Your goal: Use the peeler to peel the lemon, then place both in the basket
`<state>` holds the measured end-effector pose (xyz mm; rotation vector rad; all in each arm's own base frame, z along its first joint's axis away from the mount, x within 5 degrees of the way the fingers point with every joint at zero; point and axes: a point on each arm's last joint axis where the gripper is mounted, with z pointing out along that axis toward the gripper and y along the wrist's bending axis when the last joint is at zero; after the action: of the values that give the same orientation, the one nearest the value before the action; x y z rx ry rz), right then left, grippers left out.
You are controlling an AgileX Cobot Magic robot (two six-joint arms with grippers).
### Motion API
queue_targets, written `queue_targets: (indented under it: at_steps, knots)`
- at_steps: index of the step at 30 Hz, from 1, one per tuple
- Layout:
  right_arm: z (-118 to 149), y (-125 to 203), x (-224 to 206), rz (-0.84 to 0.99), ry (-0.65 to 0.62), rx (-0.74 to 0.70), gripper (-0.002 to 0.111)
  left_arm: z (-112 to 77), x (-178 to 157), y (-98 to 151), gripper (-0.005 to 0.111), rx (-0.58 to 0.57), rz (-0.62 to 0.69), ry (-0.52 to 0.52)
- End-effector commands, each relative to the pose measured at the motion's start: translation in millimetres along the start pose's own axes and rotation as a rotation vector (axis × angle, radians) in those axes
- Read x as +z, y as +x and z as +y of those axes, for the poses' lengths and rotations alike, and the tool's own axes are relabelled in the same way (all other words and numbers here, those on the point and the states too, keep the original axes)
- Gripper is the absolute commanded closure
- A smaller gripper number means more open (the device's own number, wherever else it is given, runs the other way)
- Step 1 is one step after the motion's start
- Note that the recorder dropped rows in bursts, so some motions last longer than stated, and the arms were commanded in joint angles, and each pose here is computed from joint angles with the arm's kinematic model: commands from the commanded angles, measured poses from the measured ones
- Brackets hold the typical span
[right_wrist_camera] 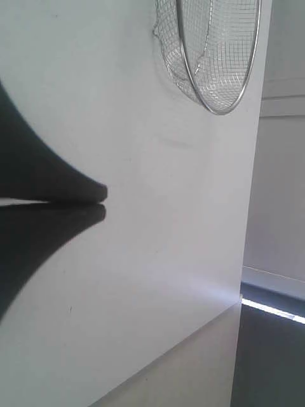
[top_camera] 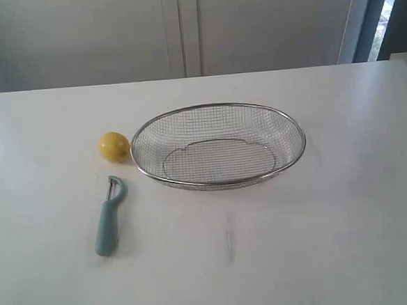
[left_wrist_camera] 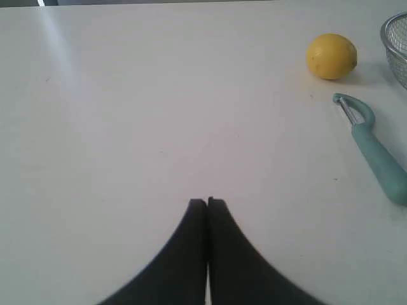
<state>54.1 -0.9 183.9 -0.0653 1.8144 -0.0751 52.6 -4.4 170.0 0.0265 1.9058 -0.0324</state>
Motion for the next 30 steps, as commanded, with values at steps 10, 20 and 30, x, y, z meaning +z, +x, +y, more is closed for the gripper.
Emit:
queue_targets:
  at_steps: [10,20,30]
  knots:
    - [0,0,0,-0.012,0.004,-0.003,0.108,-0.2,0,1,0.107,-0.003,-0.002,0.002]
    - [0,0,0,-0.012,0.004,-0.003,0.108,-0.2,0,1,0.107,-0.003,-0.002,0.002]
    - [-2,-16,-2,-0.180,0.019,-0.004,0.108,-0.2,0,1,0.107,-0.003,-0.002,0.002]
